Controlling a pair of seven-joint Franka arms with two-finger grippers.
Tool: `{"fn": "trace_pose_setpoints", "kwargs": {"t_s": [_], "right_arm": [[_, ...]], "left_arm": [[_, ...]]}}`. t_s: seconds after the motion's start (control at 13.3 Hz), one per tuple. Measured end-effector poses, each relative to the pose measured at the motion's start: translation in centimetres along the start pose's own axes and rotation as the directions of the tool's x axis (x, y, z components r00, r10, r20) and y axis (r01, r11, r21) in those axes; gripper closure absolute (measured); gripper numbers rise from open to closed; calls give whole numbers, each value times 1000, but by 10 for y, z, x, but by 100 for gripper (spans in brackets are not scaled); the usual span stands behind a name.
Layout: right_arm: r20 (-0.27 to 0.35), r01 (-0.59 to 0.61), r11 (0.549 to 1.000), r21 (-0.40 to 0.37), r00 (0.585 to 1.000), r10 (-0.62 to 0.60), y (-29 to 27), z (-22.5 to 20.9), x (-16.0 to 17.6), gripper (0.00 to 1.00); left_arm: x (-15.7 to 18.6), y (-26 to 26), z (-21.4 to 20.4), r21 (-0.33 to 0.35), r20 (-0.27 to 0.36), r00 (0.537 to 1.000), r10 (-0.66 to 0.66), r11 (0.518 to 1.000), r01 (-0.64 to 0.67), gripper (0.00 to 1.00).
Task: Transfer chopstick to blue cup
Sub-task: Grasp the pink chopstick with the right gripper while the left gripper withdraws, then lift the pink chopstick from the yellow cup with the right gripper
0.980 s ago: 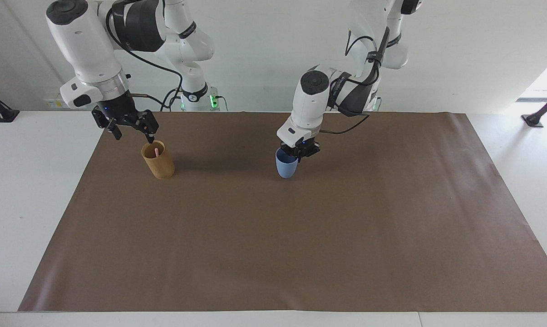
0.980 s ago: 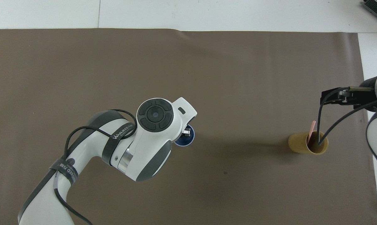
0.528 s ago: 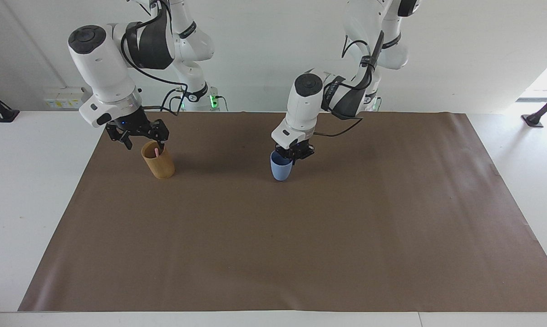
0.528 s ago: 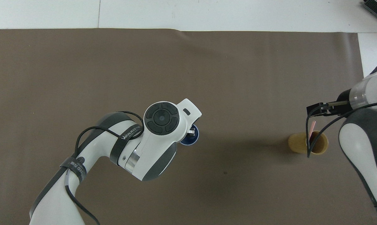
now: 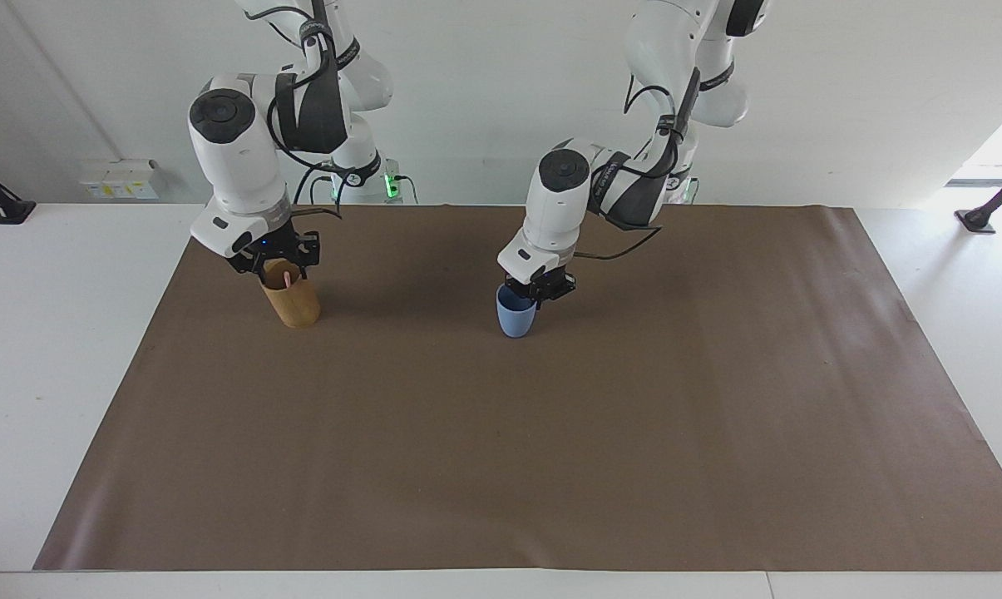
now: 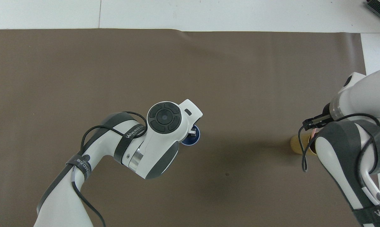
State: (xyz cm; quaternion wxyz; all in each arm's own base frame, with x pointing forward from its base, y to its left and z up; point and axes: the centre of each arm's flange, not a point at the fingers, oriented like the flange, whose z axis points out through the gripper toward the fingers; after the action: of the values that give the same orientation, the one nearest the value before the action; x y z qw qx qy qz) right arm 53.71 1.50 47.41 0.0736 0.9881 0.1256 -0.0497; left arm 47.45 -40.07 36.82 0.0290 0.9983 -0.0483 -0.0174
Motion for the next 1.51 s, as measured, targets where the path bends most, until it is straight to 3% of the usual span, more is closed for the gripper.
{"fn": "trace_pose_setpoints", "kwargs": {"t_s": [0.15, 0.3, 0.38, 0.45, 0.53, 0.75, 1.21, 1.51], "right_arm": [[-11, 11, 1000, -6, 1000, -11, 0, 0, 1, 46], [-13, 12, 1000, -6, 1000, -12, 0, -1, 1, 66], [-13, 12, 1000, -6, 1000, -12, 0, -1, 1, 66], [-15, 12, 1000, -7, 1000, -12, 0, -2, 1, 74], [-21, 11, 1000, -8, 1000, -11, 1, -5, 1, 87], [-69, 2, 1000, -18, 998, -3, 5, -29, 0, 92], [-147, -32, 999, -34, 989, 27, 17, -111, -13, 92], [-104, -157, 988, -12, 982, 155, 11, -136, -16, 92]], "left_arm": [[2, -3, -1, 3, -4, 1000, -3, 1000, 3, 63], [11, -14, -8, 5, -19, 1000, -23, 1000, 23, 40], [18, -25, -15, 8, -32, 999, -39, 999, 39, 26], [25, -38, -26, 14, -52, 997, -53, 998, 54, 16], [32, -52, -38, 14, -70, 995, -72, 997, 73, 3], [48, -107, -74, 16, -86, 993, -77, 997, 79, 0], [63, -267, -126, 49, -29, 999, 34, 998, -33, 0], [63, -358, -138, 50, -13, 994, 106, 993, -105, 0]]}}
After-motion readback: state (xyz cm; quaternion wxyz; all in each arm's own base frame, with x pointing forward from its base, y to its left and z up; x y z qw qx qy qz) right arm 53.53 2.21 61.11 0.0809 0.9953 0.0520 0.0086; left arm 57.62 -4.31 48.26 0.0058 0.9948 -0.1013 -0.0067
